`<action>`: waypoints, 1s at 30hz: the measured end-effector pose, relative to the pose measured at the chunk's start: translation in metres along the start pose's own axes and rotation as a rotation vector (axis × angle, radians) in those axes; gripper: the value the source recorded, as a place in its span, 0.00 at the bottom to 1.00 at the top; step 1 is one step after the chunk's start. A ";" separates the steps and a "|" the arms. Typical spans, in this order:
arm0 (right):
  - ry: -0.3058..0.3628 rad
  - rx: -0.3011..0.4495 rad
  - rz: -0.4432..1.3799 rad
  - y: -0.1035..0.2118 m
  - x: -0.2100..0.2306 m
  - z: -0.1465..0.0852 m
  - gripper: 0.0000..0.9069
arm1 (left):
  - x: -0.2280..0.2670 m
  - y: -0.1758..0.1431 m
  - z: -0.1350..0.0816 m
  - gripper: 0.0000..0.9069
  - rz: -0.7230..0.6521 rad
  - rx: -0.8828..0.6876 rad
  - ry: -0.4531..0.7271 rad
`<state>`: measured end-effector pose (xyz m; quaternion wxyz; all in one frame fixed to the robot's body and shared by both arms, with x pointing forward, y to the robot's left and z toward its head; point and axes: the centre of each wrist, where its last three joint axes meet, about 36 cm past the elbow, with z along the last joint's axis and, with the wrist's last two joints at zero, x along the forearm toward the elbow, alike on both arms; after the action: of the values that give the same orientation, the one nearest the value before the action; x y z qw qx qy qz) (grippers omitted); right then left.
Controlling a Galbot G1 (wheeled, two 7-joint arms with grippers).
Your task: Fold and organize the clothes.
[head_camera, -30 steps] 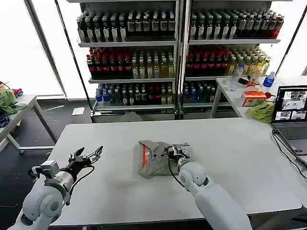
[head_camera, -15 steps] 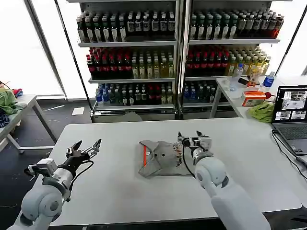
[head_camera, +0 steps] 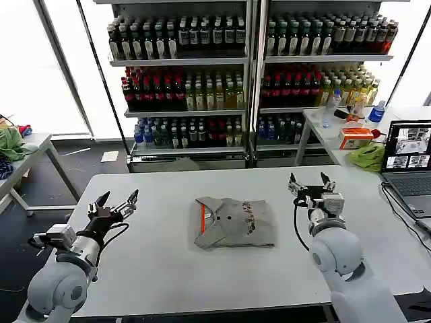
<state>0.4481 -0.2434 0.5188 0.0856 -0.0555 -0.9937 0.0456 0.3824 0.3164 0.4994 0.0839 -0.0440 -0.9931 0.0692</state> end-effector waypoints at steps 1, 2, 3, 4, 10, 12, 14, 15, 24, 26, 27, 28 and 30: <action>-0.003 0.000 0.009 -0.003 0.002 0.000 1.00 | 0.000 0.000 0.000 1.00 -0.001 -0.003 -0.001; -0.006 0.000 0.017 -0.006 0.005 0.000 1.00 | 0.000 0.000 -0.001 1.00 -0.002 -0.006 -0.002; -0.006 0.002 0.025 -0.008 0.007 0.001 1.00 | 0.000 0.001 -0.001 1.00 -0.003 -0.008 -0.004; -0.006 0.003 0.032 -0.010 0.009 0.002 1.00 | 0.000 0.001 -0.001 1.00 -0.005 -0.010 -0.006; 0.002 0.012 0.059 -0.017 0.016 0.009 1.00 | -0.003 0.003 0.000 1.00 -0.015 -0.017 -0.019; 0.004 0.015 0.064 -0.017 0.017 0.011 1.00 | -0.004 0.006 0.001 1.00 -0.019 -0.021 -0.019; 0.004 0.016 0.067 -0.017 0.018 0.011 1.00 | -0.004 0.007 0.002 1.00 -0.017 -0.029 -0.017; 0.004 0.016 0.068 -0.017 0.019 0.012 1.00 | -0.004 0.007 0.002 1.00 -0.017 -0.033 -0.017; 0.001 0.030 0.070 -0.015 0.018 0.012 1.00 | -0.006 0.010 0.004 1.00 -0.026 -0.051 0.000; -0.001 0.032 0.069 -0.014 0.017 0.012 1.00 | -0.006 0.011 0.003 1.00 -0.027 -0.052 0.000; -0.002 0.032 0.069 -0.014 0.017 0.012 1.00 | -0.006 0.011 0.003 1.00 -0.028 -0.053 0.000; -0.002 0.033 0.068 -0.013 0.016 0.012 1.00 | -0.006 0.011 0.003 1.00 -0.028 -0.054 0.000; -0.003 0.035 0.070 -0.013 0.015 0.011 1.00 | -0.005 0.012 0.002 1.00 -0.026 -0.055 0.003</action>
<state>0.4296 -0.2552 0.5114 0.0833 -0.0884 -0.9904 0.0660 0.3879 0.3270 0.4945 0.0850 -0.0335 -0.9950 0.0407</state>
